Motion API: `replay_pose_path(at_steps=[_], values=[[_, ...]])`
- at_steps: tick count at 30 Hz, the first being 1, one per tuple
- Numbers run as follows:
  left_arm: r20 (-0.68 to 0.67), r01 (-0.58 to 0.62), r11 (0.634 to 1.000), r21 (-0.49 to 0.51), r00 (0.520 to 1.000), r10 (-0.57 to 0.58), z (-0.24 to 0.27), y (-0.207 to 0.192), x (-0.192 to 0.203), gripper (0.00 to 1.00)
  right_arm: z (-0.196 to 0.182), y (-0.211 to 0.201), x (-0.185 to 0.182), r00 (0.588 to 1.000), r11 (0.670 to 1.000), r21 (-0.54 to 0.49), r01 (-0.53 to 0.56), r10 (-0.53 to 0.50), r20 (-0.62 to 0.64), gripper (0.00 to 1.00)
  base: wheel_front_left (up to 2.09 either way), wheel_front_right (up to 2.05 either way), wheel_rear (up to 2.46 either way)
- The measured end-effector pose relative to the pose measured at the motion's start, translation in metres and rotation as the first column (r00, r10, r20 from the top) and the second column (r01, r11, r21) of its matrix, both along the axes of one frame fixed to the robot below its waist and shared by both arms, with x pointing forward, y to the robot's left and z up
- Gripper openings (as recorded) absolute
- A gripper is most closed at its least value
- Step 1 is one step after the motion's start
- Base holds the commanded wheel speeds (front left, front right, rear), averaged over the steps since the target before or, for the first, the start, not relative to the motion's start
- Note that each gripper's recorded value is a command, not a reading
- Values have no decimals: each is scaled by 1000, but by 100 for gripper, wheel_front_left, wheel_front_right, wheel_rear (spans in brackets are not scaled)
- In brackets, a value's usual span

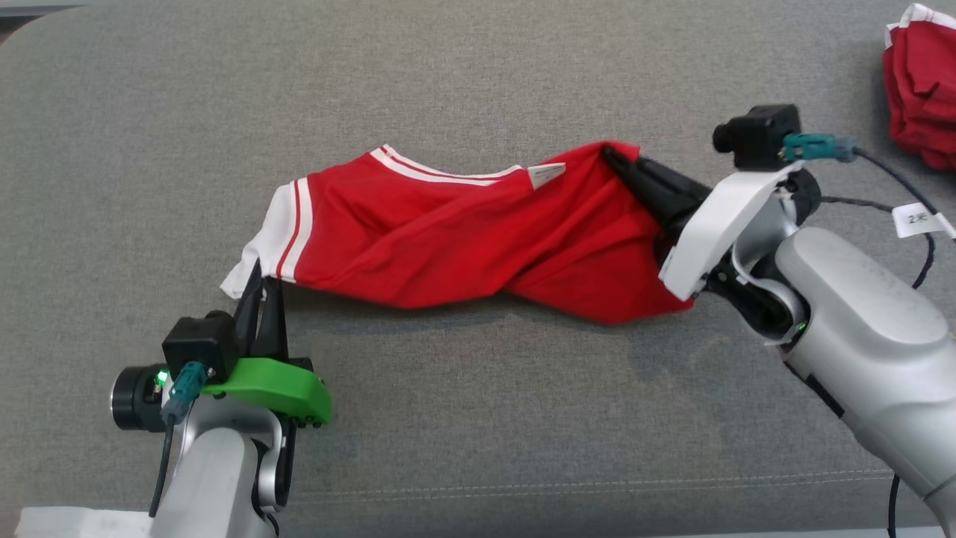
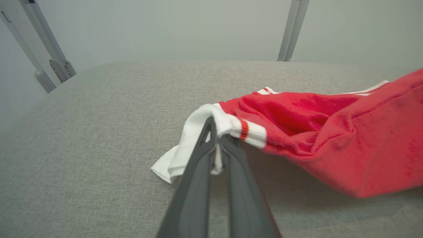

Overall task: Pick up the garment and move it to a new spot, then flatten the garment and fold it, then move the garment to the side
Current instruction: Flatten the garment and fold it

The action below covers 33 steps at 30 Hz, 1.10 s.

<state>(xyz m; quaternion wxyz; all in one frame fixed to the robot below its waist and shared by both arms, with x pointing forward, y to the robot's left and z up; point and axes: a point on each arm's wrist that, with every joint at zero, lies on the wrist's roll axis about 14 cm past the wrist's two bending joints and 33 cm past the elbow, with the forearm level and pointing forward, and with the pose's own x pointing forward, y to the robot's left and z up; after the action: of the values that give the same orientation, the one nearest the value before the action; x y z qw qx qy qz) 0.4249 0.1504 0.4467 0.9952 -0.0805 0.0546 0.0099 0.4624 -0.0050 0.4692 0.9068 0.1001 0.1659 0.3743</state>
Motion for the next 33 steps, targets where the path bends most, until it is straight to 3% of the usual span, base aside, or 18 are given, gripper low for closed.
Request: replay_pose_path(at_steps=[6,11,13,14,15,17,20,23,28,33], values=[[140,17,1000,-6,990,-16,45,-7,17,0,65,-25,25,975,986,138,91,-117,190,0,0,0,0],[333,40,999,0,942,-38,111,-15,32,0,145,-61,34,874,935,326,143,-274,401,0,0,0,0],[358,60,998,2,932,-57,120,-22,32,0,156,-72,32,857,928,337,159,-299,419,0,0,0,0],[360,75,997,6,930,-72,120,-27,31,0,148,-75,30,869,932,317,173,-296,396,0,0,0,0],[331,113,994,8,937,-110,109,-40,26,0,101,-78,16,919,951,230,207,-270,289,0,0,0,0],[258,157,988,7,954,-154,83,-53,15,0,31,-85,-15,963,965,108,238,-249,105,0,0,0,0],[130,202,979,-6,971,-199,42,-67,-7,0,-39,-93,-66,958,964,12,265,-262,-112,0,0,0,0],[51,213,977,-24,976,-212,17,-70,-21,0,-56,-95,-84,944,959,10,284,-278,-179,0,0,0,0],[27,229,973,-36,973,-228,8,-76,-23,0,-51,-101,-80,928,939,56,339,-324,-184,0,0,0,0],[24,248,968,-39,969,-248,7,-83,-26,0,-63,-101,-98,924,947,31,320,-305,-233,0,0,0,0]])
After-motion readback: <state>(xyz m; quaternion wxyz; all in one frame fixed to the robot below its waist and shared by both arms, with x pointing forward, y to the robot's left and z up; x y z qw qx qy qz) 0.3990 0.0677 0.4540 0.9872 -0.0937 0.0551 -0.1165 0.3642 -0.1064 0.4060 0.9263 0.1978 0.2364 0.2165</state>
